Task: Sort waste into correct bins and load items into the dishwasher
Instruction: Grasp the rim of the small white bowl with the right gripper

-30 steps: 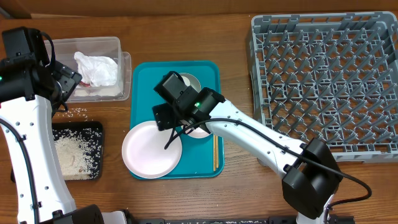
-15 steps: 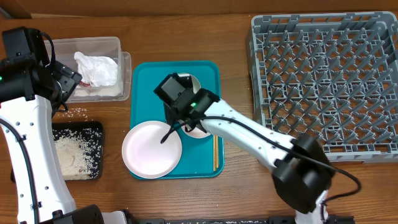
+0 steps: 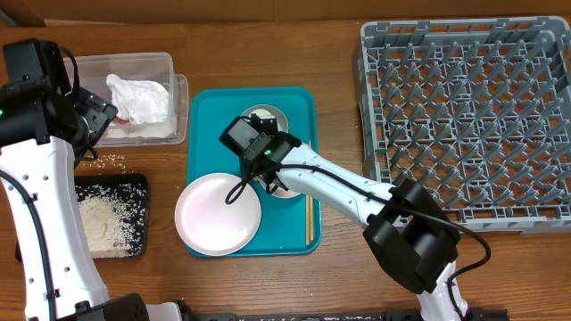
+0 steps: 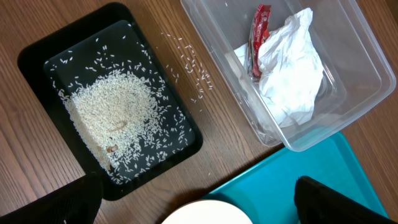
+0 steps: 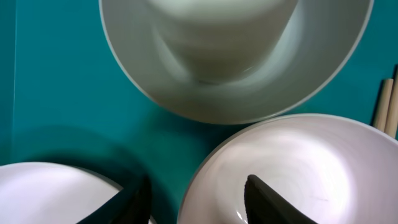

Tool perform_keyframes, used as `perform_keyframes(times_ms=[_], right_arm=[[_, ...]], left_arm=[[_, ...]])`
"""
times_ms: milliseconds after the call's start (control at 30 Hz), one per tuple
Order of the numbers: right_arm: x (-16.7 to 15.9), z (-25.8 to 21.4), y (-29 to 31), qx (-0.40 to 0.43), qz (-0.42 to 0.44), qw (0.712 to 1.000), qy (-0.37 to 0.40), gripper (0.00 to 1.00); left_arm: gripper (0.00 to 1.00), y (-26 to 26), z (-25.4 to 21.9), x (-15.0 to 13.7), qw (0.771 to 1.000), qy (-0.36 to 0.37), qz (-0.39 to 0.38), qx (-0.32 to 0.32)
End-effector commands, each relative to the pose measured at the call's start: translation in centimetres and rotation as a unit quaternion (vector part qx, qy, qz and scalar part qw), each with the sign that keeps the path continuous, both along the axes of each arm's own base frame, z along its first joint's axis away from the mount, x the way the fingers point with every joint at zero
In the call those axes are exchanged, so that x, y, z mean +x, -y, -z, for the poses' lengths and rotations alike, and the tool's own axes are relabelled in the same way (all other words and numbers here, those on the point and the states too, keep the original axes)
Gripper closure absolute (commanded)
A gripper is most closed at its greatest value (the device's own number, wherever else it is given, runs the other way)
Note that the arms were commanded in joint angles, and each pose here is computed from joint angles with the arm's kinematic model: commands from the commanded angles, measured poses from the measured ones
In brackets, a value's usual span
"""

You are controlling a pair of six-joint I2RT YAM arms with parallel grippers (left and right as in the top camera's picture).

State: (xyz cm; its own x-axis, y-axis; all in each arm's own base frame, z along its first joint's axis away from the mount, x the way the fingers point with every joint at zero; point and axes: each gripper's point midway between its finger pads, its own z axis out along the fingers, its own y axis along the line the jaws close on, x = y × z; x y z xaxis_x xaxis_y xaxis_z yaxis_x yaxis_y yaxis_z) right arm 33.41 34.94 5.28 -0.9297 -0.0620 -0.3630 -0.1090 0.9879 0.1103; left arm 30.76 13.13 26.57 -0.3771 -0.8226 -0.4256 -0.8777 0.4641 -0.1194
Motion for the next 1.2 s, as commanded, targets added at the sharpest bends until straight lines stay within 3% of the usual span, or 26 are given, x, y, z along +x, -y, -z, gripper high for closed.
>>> perform_keyframes(times_ms=[0,700,1167], right_arm=[[0.0,1.0,0.1,-0.011,0.012,1.0,0.003,0.5],[-1.0,2.1,-0.5,-0.03,0.016,0.999,0.008,0.57],[-1.0,0.9,-0.7,-0.031,0.014,0.999,0.006,0.82]], left_arm=[[0.0,-0.2,0.1,0.2,1.0,0.002,-0.008,-0.002],[0.0,-0.2,0.1,0.2,1.0,0.002,-0.008,-0.002],[0.0,-0.2,0.1,0.2,1.0,0.002,-0.008,-0.002]])
